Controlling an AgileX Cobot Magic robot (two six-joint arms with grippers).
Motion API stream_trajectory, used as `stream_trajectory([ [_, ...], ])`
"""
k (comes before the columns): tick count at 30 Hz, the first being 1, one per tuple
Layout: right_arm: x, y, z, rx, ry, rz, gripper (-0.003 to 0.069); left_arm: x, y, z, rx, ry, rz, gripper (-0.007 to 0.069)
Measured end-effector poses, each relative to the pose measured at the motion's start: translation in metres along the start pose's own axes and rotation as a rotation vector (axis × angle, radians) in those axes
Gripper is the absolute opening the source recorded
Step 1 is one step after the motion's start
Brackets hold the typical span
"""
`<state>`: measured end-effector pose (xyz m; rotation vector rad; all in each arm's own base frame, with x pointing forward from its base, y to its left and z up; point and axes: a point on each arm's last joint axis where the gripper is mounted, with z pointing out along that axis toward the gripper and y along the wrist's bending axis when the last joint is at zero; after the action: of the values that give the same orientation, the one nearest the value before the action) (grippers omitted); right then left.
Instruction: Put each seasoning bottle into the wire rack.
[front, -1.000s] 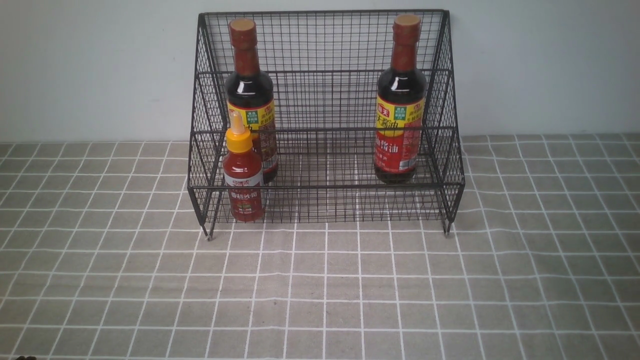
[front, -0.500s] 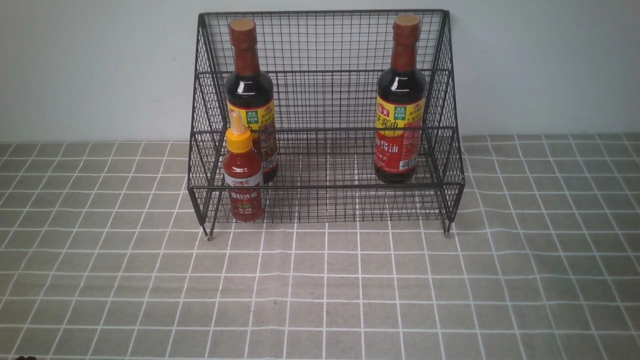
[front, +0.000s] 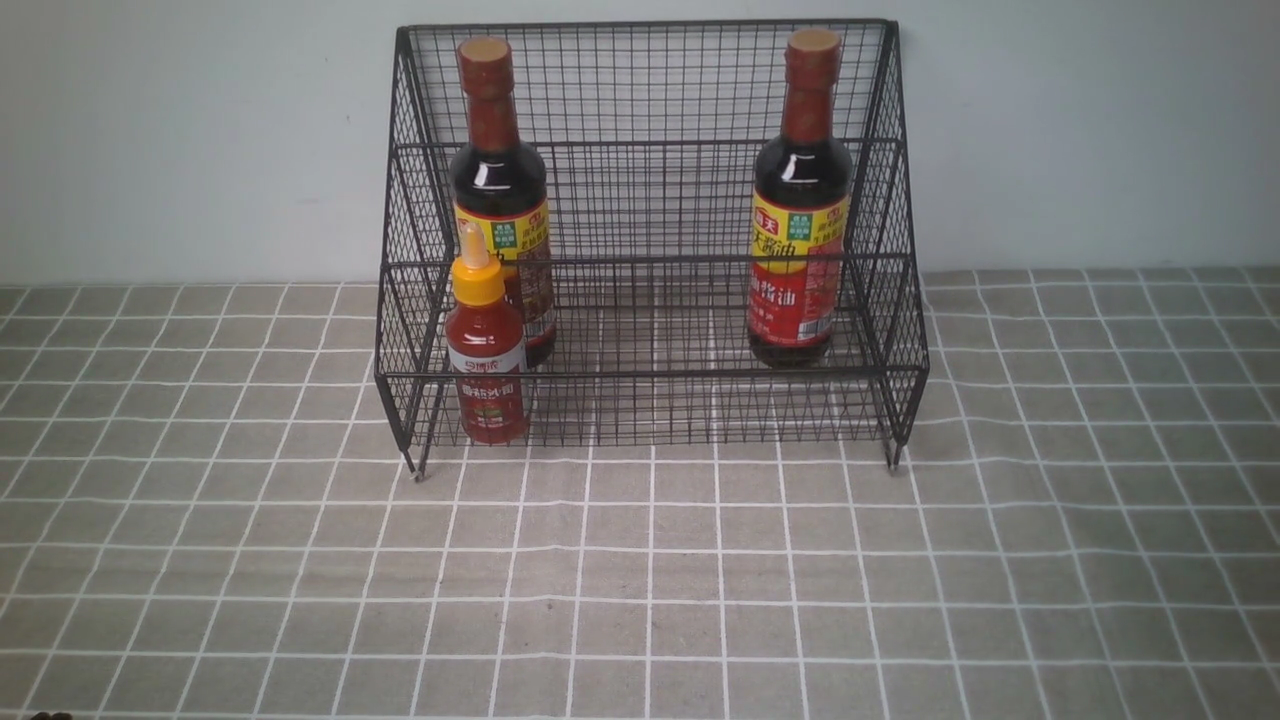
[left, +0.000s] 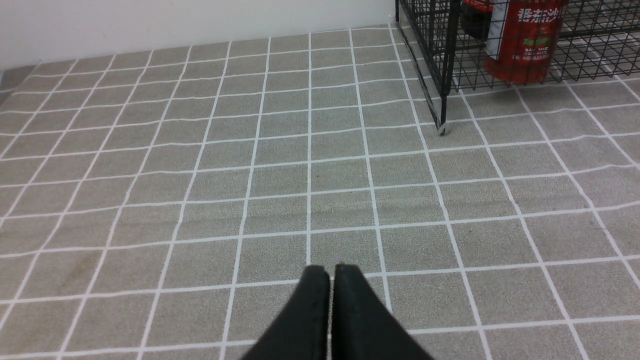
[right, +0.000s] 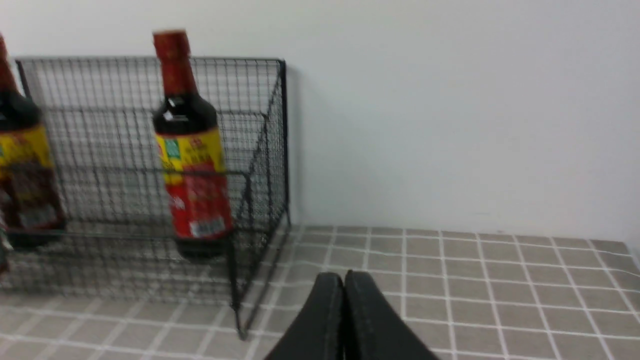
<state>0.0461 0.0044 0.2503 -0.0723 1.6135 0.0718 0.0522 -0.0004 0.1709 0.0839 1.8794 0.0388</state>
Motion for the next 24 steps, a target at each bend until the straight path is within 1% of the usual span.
stream_trajectory([
  [1,0.014,-0.002,0.002,0.025,0.019,-0.026,-0.0012,0.0,0.0,0.0,0.0,0.0,0.001,-0.0007],
  [3,0.031,-0.003,0.005,0.046,0.059,-0.045,-0.0012,0.0,0.0,0.0,0.0,0.0,0.001,-0.0007],
  [4,0.048,-0.004,0.008,0.057,0.11,-0.044,-0.0012,0.0,0.0,0.0,0.0,0.0,0.001,-0.0007],
  [7,0.069,-0.005,0.011,0.072,0.177,-0.042,-0.0012,0.0,0.0,0.0,0.0,0.0,0.0,-0.0007],
  [24,0.068,-0.005,0.011,0.073,0.171,-0.043,-0.0012,0.0,0.0,0.0,-0.001,0.0,-0.004,-0.0007],
])
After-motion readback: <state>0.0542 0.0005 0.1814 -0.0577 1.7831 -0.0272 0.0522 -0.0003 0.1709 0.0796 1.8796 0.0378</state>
